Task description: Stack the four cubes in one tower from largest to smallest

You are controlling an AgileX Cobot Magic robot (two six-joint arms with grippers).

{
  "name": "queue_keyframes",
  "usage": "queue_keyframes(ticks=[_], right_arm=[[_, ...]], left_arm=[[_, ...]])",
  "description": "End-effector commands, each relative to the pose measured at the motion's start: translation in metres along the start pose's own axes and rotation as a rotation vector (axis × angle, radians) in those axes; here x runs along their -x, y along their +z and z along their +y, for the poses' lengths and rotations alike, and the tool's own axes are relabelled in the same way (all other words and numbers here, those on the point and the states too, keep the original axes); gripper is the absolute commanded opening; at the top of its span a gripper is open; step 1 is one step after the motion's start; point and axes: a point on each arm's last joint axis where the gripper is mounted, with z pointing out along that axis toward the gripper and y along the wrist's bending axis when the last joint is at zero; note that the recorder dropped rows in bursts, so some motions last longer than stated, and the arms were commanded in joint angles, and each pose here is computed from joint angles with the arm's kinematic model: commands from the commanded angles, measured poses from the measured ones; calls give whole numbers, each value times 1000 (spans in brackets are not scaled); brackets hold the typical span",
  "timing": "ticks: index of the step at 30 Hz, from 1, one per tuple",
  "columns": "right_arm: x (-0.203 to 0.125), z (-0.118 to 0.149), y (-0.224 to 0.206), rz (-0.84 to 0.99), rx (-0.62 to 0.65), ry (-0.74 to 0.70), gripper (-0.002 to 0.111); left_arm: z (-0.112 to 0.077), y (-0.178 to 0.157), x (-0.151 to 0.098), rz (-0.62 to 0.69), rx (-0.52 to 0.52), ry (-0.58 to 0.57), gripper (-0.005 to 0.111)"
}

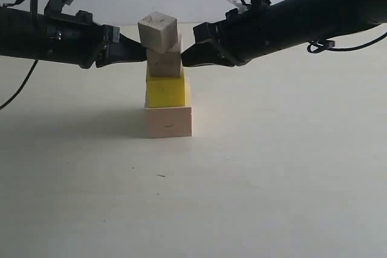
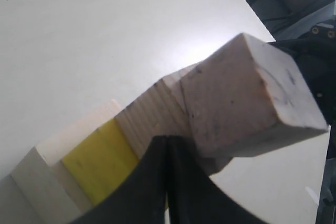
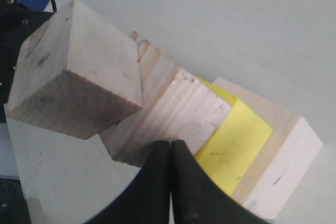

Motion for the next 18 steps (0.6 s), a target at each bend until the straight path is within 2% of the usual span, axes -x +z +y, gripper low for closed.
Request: queue_keyframes(ticks=[1,7,18], right_arm=[[4,0,-1,-15,-16,-10,0],[4,0,-1,-14,-15,-12,0],[4,0,-1,-14,-15,-21,0]], left_arm=[[-4,1,-1,25,-17,6,0],[-11,-5,4,13,-12,33,0],[-11,-6,3,22,-12,29,0]])
